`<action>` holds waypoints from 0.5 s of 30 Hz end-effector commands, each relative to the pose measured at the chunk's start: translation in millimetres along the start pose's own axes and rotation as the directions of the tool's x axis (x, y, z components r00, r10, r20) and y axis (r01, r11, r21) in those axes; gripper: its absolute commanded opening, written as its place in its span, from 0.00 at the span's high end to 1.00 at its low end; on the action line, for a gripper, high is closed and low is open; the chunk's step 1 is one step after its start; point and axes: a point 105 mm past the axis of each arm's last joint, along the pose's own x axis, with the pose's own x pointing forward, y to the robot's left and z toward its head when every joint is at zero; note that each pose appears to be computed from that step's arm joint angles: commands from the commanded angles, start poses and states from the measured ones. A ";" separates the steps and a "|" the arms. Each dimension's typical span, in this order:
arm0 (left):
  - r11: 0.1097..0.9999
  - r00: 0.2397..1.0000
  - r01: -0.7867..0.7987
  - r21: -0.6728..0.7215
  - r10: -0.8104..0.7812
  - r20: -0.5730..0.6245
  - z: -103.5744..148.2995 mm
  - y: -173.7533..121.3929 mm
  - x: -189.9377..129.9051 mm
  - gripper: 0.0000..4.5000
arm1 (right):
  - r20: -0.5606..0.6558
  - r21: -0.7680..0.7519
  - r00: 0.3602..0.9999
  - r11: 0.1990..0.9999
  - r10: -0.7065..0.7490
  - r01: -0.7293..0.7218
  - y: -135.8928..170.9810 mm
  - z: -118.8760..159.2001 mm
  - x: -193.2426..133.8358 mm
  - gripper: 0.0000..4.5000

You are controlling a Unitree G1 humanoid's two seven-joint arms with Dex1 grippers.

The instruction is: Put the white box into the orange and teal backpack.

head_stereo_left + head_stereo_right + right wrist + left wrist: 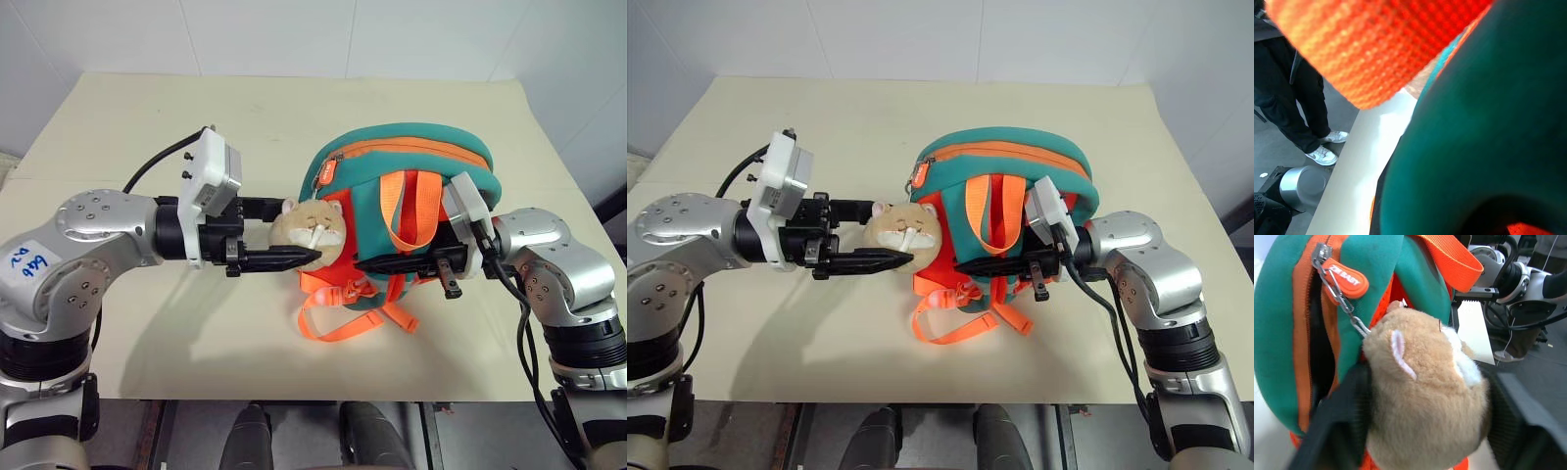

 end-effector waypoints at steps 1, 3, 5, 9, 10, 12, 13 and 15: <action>1.000 1.000 0.009 0.021 -0.009 -0.001 9.5 -5.0 -4.7 0.59 | 0.006 -0.037 1.000 0.999 0.001 -0.001 1.3 5.2 2.3 1.00; 1.000 1.000 0.010 0.017 -0.009 -0.004 12.0 -6.1 -7.5 0.69 | 0.007 -0.037 1.000 0.999 -0.001 0.001 1.3 5.1 2.2 1.00; 1.000 1.000 0.006 0.016 -0.006 -0.003 14.4 -6.2 -10.4 0.78 | 0.006 -0.036 1.000 0.999 -0.002 0.002 1.2 4.6 2.3 1.00; 0.999 1.000 -0.021 0.026 0.021 -0.012 18.6 -2.7 -20.7 0.85 | 0.007 -0.033 1.000 0.999 -0.004 0.004 1.5 3.5 2.0 1.00; 0.999 0.999 -0.030 0.029 0.030 -0.013 20.3 -1.4 -24.7 0.85 | 0.007 -0.031 1.000 0.999 -0.004 0.005 1.9 3.1 1.5 1.00; 0.999 0.999 -0.037 0.031 0.037 -0.014 22.2 -0.2 -29.0 0.85 | 0.007 -0.029 1.000 1.000 -0.005 0.005 2.4 2.6 1.0 1.00; 0.997 0.997 -0.070 0.037 0.071 -0.021 24.2 6.2 -38.2 0.85 | 0.006 -0.025 1.000 1.000 -0.008 0.009 3.0 1.8 0.3 1.00; 0.993 0.993 -0.114 0.041 0.115 -0.038 25.7 15.2 -53.7 0.85 | 0.005 -0.018 1.000 1.000 -0.013 0.013 4.0 0.3 -0.9 1.00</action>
